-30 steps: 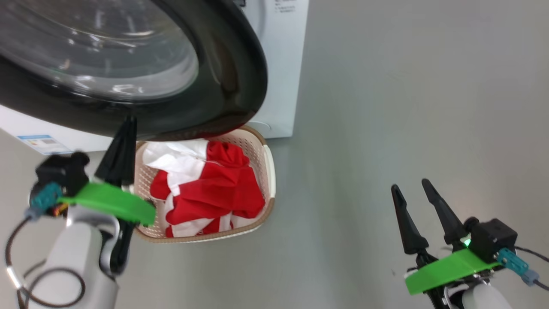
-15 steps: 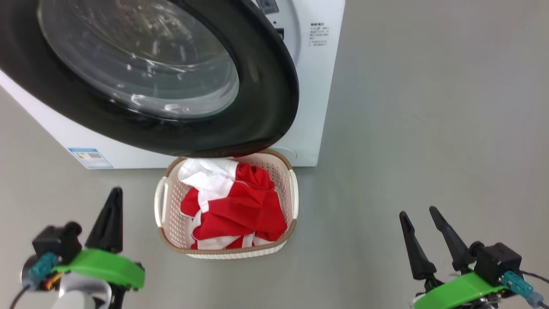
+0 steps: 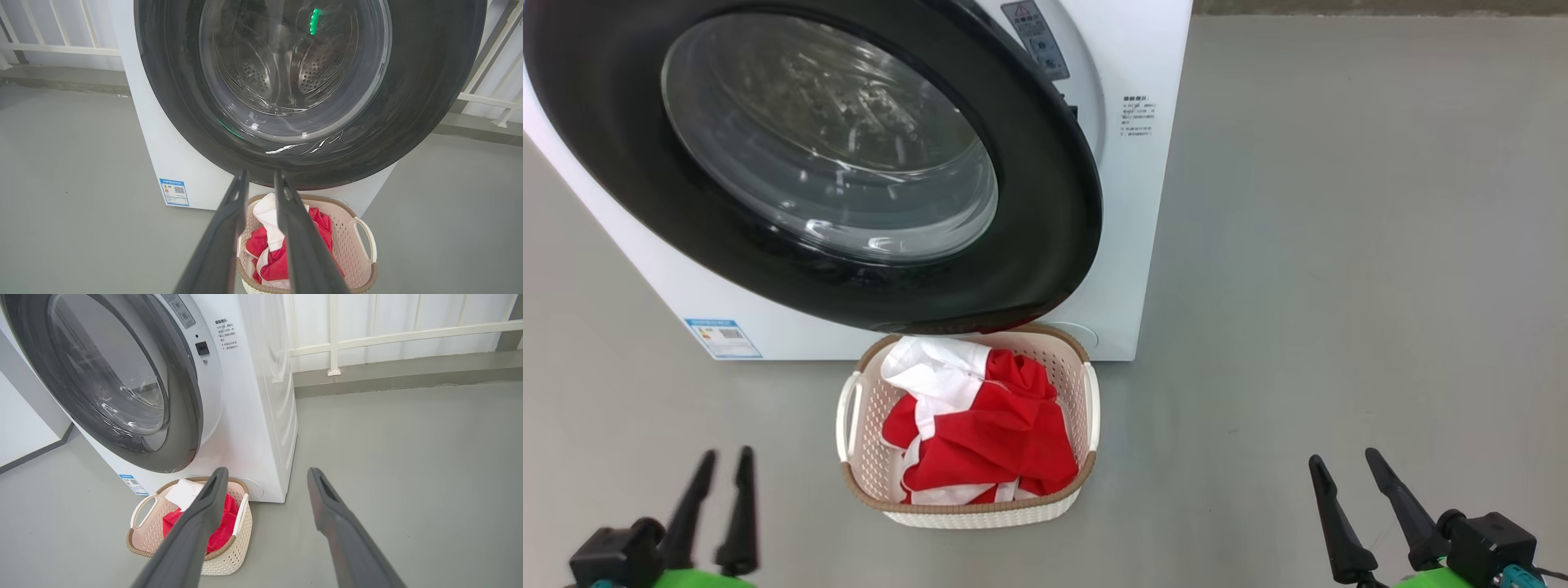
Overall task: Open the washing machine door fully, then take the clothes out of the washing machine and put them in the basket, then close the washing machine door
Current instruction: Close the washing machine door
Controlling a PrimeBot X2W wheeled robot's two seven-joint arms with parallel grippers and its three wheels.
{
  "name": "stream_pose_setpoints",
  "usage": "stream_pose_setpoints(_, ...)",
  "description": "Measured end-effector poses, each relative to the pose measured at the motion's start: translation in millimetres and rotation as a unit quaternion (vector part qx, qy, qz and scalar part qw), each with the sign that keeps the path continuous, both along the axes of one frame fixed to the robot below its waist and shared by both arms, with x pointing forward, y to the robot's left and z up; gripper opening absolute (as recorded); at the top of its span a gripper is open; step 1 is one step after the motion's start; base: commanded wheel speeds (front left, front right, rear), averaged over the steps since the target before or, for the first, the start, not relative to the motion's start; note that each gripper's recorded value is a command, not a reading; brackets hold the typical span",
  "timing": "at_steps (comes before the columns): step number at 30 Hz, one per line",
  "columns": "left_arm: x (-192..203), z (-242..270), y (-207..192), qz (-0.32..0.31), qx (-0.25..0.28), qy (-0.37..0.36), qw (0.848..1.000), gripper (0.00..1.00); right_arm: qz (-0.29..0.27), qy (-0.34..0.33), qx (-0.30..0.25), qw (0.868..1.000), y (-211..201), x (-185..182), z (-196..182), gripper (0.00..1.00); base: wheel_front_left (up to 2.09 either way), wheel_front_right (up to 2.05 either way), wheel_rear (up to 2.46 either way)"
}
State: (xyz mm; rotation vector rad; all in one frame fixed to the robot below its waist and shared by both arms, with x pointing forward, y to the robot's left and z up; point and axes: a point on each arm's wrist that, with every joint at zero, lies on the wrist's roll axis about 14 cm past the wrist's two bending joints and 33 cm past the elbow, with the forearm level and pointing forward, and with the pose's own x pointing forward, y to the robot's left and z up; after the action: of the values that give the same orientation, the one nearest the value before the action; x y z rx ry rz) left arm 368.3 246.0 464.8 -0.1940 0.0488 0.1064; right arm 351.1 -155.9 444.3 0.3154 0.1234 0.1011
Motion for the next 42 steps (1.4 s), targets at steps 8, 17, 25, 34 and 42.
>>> stream_pose_setpoints(8,-15,-3,5,0.012,0.0,0.002,1.0,1.0,-0.009,-0.001,-0.001,1.0,-6,-6,1,1.0,0.0,0.0,0.0)
stream_pose_setpoints(17,-18,-4,2,0.016,-0.006,0.002,1.0,1.0,-0.013,-0.002,-0.001,1.0,-9,-8,2,1.0,0.0,0.0,0.0)
stream_pose_setpoints(25,-18,-3,1,0.013,0.004,0.001,1.0,1.0,-0.013,-0.002,-0.001,1.0,-8,-8,2,1.0,0.0,0.0,0.0)
stream_pose_setpoints(34,-20,-4,3,0.015,0.005,0.003,1.0,1.0,-0.006,-0.001,-0.001,1.0,-4,-5,1,1.0,0.0,0.0,0.0)
stream_pose_setpoints(42,-26,-8,0,0.02,0.0,0.008,1.0,1.0,0.044,-0.014,0.005,0.999,28,13,8,0.0,0.0,0.0,0.0)
